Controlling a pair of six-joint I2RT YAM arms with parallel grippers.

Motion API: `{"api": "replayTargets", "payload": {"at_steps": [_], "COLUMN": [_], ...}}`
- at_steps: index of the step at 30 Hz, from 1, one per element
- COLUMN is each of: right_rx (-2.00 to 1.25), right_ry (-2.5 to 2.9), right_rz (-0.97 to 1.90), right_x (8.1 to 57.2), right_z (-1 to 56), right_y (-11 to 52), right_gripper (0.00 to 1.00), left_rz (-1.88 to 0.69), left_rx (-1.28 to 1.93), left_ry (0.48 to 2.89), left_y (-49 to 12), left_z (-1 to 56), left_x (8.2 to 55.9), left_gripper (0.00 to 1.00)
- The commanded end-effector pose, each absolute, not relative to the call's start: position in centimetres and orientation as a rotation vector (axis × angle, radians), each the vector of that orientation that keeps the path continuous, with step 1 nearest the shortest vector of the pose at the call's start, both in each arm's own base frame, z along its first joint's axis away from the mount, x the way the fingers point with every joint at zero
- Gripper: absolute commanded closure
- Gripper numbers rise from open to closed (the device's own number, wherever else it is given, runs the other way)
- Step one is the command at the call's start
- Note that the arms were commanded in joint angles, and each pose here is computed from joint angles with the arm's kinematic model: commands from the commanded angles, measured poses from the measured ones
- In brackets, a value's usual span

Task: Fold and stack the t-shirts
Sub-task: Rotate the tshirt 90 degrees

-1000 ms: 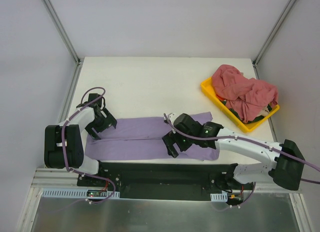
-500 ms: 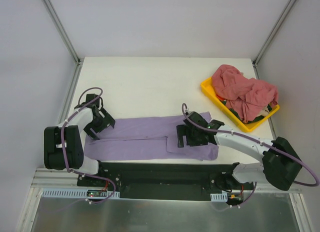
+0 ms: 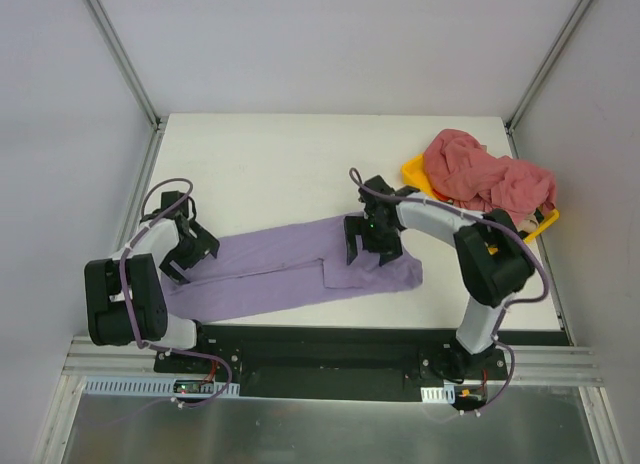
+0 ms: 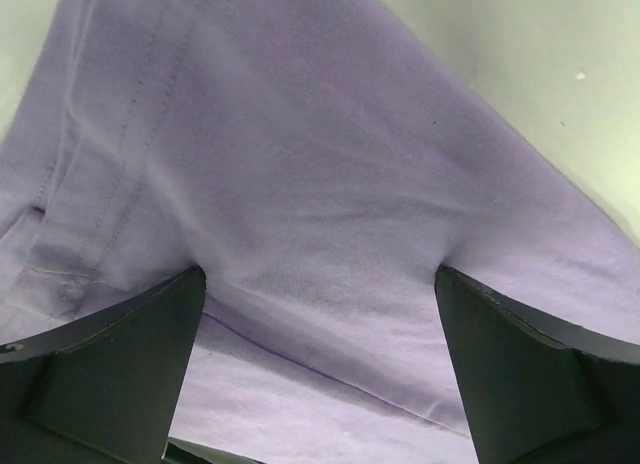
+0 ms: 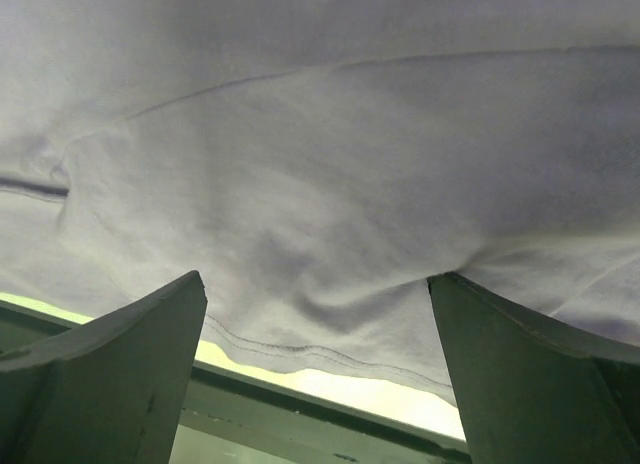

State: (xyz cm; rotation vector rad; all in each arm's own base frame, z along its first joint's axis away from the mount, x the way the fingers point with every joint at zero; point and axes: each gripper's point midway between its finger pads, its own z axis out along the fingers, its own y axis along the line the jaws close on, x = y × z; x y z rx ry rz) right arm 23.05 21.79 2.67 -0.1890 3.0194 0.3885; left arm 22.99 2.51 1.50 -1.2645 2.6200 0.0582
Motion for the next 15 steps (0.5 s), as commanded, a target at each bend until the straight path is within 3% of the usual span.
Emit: {"api": "replayTargets", "payload": {"at_steps": [1, 7, 15], "right_rx": [-0.415, -0.482, -0.502], "right_ry": [3.025, 3.035, 2.913], "right_rz": [0.402, 0.490, 0.452], "right_x": [27.9, 37.9, 41.9], "right_z": [1.9, 4.3, 7.6], "right_y": [22.6, 24.8, 25.6], "right_gripper": [0.04, 0.04, 0.04], "left_rz": [0.181, 0.076, -0.037], "left_rx": [-1.341, -1.331, -1.271], "left_ry": [2.598, 2.554, 2.388], "left_y": [3.9, 2.9, 2.1], "left_z": [1.0, 2.3, 6.6], "left_x": [21.1, 21.5, 22.9], "left_gripper": [0.01, 0.01, 0.01]}}
